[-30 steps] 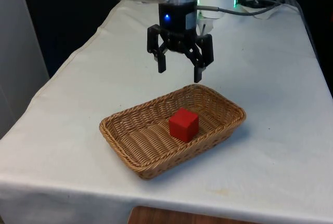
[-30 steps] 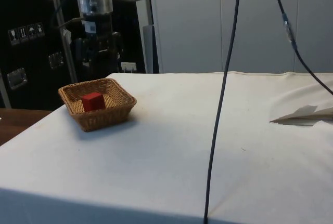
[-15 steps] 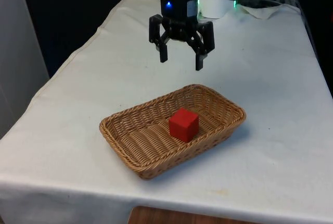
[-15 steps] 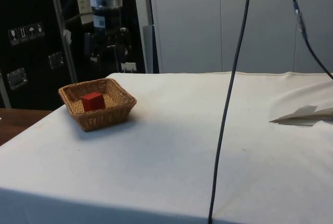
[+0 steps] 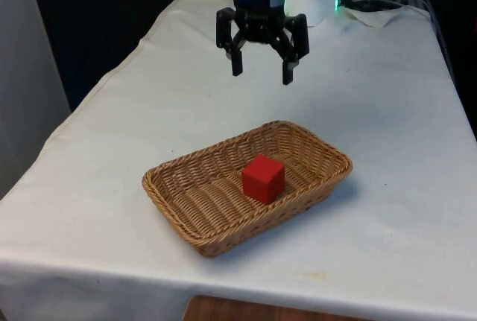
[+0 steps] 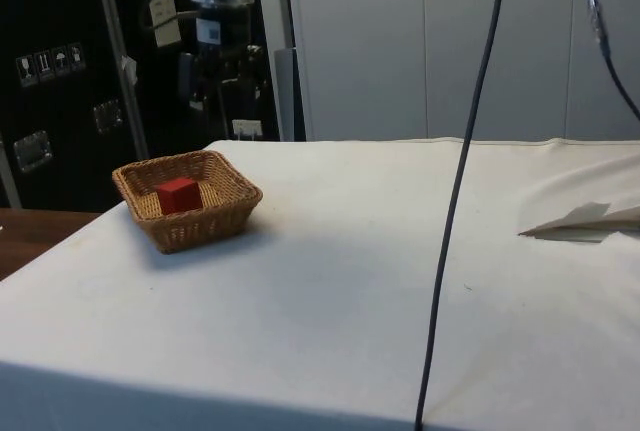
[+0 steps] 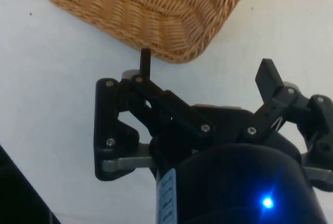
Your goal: Pick up the cube and place it into the basket.
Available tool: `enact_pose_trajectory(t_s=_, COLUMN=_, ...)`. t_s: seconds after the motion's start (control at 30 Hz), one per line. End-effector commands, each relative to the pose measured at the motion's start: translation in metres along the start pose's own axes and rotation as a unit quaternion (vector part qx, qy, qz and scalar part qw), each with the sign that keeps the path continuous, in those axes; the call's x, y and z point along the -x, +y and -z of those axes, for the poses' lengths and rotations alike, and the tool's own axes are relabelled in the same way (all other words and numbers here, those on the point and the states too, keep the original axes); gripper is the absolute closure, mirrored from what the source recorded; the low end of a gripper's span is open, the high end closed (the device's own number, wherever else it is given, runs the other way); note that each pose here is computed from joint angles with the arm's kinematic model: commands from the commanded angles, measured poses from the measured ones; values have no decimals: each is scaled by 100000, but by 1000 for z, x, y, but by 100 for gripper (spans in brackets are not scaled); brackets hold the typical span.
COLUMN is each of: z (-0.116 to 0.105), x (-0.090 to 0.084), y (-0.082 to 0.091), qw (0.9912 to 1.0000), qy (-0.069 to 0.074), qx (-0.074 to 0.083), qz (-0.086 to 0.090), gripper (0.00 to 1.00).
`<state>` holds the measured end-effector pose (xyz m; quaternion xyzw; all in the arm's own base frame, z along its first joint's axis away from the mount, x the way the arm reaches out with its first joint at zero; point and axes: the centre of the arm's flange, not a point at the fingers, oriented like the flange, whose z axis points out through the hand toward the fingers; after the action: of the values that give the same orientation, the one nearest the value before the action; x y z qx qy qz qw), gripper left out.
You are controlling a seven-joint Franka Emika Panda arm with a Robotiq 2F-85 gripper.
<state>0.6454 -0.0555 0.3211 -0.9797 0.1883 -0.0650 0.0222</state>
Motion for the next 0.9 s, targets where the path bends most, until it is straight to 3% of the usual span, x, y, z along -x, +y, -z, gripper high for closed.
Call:
enact_pose_trajectory(t_s=0.0, z=3, x=3, y=1, qw=99998, qy=663, qx=-124, qz=134, gripper=0)
enact_pose_trajectory(t_s=0.13, z=9, x=12, y=5, qw=99993, qy=959, qx=-520, qz=418, gripper=0)
enact_pose_trajectory(t_s=0.17, z=6, x=11, y=5, qw=99998, qy=271, qx=-472, qz=378, gripper=0)
enact_pose_trajectory(t_s=0.2, z=9, x=14, y=6, qw=99993, qy=931, qx=-583, qz=460, gripper=0)
enact_pose_trajectory(t_s=0.37, z=18, x=24, y=10, qw=99984, qy=1133, qx=-1074, qz=890, gripper=0)
enact_pose_trajectory(t_s=0.5, z=19, x=27, y=12, qw=99986, qy=567, qx=-1257, qz=992, gripper=0)
enact_pose_trajectory(t_s=0.53, z=25, x=31, y=13, qw=99977, qy=1108, qx=-1344, qz=1240, gripper=0)
enact_pose_trajectory(t_s=0.87, z=40, x=47, y=20, qw=99948, qy=961, qx=-2032, qz=2327, gripper=0)
